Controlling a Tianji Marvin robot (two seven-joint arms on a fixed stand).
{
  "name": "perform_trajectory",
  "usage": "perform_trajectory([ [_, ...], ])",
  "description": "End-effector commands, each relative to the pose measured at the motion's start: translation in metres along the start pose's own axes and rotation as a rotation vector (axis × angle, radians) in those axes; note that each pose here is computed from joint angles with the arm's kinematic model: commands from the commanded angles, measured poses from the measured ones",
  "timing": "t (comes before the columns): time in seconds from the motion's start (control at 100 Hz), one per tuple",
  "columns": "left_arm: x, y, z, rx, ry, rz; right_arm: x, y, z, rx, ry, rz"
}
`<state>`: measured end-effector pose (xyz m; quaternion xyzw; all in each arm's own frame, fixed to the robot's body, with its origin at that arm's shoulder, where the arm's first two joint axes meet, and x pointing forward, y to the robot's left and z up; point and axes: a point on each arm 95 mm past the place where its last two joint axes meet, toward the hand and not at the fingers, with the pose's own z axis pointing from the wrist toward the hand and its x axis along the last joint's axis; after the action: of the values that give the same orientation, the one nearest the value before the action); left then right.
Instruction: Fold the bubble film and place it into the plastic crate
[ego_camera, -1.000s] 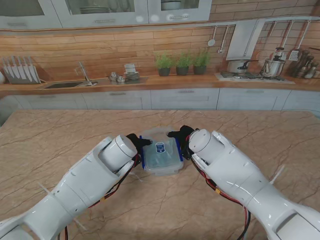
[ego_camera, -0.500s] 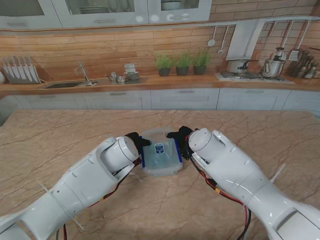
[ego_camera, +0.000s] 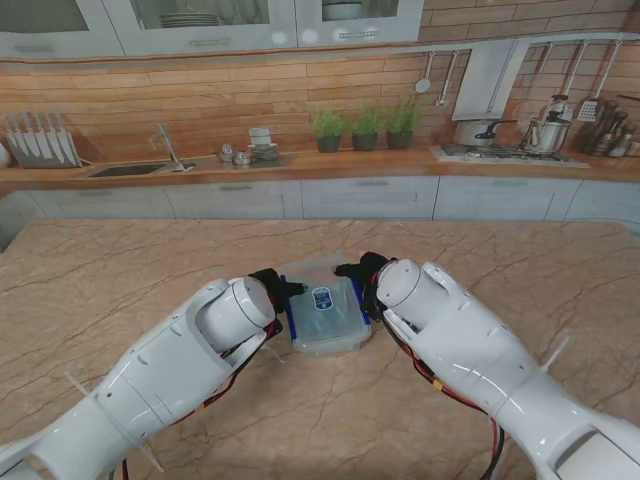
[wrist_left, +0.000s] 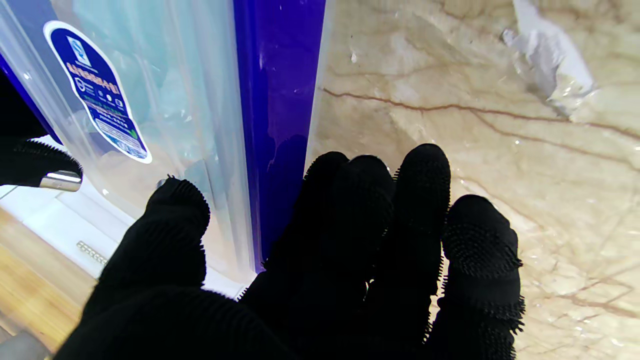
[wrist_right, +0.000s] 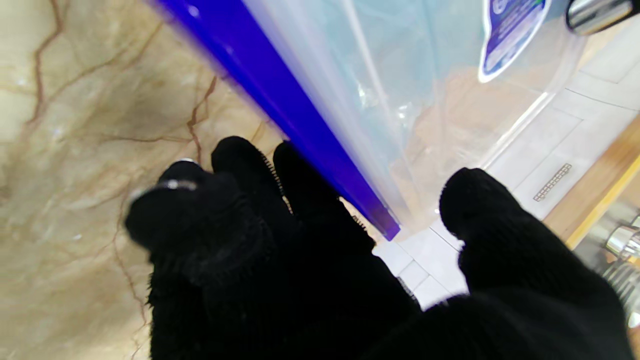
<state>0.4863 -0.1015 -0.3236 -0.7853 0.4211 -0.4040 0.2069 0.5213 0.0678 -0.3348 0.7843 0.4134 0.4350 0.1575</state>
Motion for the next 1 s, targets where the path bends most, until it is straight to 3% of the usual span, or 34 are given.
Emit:
perform_trajectory([
  [0.0, 0.004, 0.006, -0.005, -0.014, 0.013, -0.008, 0.007, -0.005, -0.003, 0.004, 0.019, 0.011],
  [0.33, -0.011, -0.004, -0.007, 0.056, -0.018, -0.023, -0.003, 0.003, -0.002, -0.031, -0.012, 0.0],
  [0.68, -0.024, -0.011, -0.006, 0.08, -0.039, -0.035, -0.014, 0.007, -0.002, -0.043, -0.046, -0.028],
  [0.99, -0.047, -0.027, -0.013, 0.198, 0.015, -0.048, -0.029, 0.017, -0.024, -0.13, -0.004, -0.113],
])
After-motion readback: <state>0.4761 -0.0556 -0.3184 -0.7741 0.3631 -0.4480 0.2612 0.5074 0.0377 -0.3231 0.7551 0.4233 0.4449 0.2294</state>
